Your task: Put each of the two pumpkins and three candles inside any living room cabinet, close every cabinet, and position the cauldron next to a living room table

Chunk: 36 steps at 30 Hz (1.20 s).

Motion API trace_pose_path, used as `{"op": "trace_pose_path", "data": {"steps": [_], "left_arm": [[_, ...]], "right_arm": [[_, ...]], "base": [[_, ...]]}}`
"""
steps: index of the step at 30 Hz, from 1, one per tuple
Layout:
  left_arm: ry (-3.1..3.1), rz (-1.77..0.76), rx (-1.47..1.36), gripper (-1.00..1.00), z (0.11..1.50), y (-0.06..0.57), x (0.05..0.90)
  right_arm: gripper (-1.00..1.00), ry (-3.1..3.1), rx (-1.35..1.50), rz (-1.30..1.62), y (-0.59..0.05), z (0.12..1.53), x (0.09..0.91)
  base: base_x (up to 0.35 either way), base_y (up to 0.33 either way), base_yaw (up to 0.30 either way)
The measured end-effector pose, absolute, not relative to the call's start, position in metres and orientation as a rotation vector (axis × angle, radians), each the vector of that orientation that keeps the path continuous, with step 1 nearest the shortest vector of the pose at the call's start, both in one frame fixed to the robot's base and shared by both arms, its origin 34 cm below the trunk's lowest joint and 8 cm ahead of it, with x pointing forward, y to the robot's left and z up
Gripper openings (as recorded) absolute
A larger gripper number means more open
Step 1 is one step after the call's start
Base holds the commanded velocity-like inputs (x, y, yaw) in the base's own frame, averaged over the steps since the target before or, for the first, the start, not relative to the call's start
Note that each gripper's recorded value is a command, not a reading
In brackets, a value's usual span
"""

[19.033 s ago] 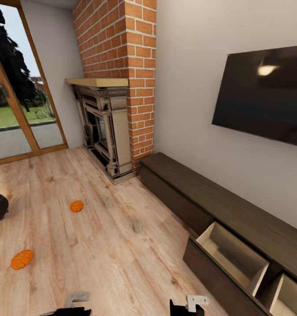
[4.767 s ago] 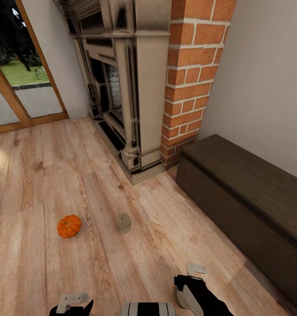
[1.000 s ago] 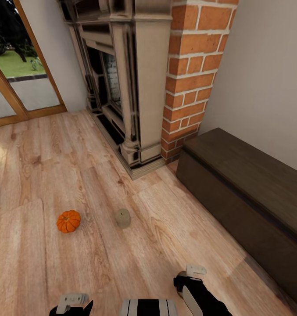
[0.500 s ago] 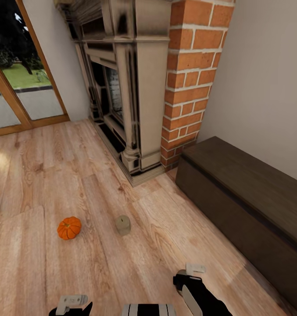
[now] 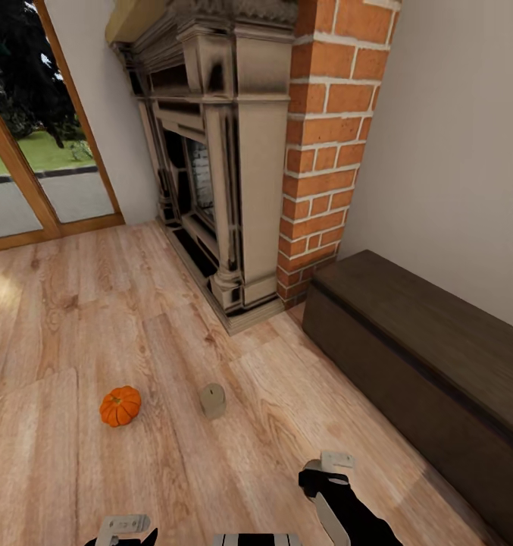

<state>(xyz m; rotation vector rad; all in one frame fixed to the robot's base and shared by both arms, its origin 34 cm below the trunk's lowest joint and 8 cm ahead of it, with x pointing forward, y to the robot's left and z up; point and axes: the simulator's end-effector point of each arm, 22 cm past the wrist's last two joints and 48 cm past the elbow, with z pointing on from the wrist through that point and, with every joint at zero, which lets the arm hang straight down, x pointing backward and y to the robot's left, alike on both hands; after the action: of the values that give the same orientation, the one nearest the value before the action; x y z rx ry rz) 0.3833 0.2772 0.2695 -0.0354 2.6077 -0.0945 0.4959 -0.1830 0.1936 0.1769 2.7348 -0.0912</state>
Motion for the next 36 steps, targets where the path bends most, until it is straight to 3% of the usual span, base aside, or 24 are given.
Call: {"op": "trace_pose_path", "data": {"steps": [8, 14, 28, 36], "left_arm": [[2.602, -0.098, -0.036, 1.0, 0.277, 0.277, 0.386], [2.704, -0.084, -0.073, 1.0, 0.279, 0.288, 0.384], [2.657, -0.02, -0.099, 1.0, 0.397, 0.303, 0.578], [2.737, 0.051, -0.167, 1.0, 0.416, 0.323, 0.644]], "right_arm": [[-1.0, 2.691, 0.174, -0.088, -0.183, 0.211, 0.51], [-1.0, 2.525, 0.185, -0.033, -0.175, 0.271, 0.57], [-1.0, 2.468, 0.111, 0.066, -0.16, 0.385, 0.599], [-1.0, 2.465, 0.089, 0.08, -0.157, 0.414, 0.598]], "base": [[0.0, 0.0, 0.0], [0.0, 0.0, 0.0], [0.0, 0.0, 0.0], [0.0, 0.0, 0.0]]}}
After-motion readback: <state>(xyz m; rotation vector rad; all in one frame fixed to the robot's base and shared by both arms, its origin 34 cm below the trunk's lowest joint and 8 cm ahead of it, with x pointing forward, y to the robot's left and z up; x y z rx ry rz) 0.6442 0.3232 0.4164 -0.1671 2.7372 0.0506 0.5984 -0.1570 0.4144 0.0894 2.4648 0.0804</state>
